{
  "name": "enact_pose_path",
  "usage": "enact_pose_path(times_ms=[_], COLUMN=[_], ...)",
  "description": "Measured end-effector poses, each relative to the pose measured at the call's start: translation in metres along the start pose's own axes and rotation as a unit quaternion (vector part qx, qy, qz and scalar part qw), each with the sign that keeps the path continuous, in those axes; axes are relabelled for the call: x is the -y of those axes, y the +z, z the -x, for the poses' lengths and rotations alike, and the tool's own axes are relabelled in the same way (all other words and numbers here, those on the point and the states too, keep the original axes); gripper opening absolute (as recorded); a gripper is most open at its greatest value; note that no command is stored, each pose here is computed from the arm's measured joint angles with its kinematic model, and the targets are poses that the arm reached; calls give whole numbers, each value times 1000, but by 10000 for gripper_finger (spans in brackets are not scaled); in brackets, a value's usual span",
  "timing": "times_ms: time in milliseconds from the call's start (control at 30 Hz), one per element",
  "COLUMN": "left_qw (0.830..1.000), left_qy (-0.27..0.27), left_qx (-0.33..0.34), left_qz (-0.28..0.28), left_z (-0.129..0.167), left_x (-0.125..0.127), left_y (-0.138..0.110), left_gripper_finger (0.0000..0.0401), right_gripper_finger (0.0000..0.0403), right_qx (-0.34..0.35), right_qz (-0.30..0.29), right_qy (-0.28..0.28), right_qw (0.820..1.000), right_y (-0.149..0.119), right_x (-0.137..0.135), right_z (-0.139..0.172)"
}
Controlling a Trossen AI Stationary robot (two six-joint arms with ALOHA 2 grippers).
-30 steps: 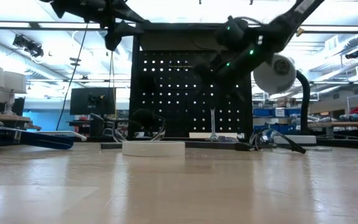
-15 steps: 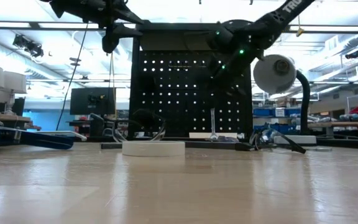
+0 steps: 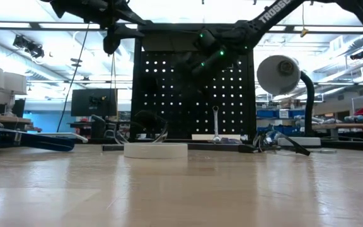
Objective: Hang tools onto peg board
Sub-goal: Unhang the wrench from the peg board
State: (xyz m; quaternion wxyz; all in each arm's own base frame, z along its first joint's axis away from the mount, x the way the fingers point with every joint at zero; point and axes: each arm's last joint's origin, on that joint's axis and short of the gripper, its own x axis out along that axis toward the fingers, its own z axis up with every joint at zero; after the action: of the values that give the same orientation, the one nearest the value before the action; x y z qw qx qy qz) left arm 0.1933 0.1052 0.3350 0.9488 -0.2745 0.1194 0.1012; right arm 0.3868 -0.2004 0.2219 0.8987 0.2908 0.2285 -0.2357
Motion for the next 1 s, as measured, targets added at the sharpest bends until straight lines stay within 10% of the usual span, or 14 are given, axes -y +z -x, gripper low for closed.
enact_pose_path(times_ms=[200,533,1000], left_qw=[1000,1000,1000], left_qy=[-2,7,18], left_qx=[-1,5,-19], left_qz=[0,-1,10], left_z=[0,0,0], left_x=[0,0,-2], left_y=[0,1,-4], left_gripper_finger=[156,156,156], right_gripper_finger=[130,130,130], right_qx=[60,31,-2], right_qz=[10,29,43], right_qy=[87,-139,-210], right_qw=[994,989,977], right_y=[17,-1,-2], right_x=[-19,2,43], right_z=[1,-1,6])
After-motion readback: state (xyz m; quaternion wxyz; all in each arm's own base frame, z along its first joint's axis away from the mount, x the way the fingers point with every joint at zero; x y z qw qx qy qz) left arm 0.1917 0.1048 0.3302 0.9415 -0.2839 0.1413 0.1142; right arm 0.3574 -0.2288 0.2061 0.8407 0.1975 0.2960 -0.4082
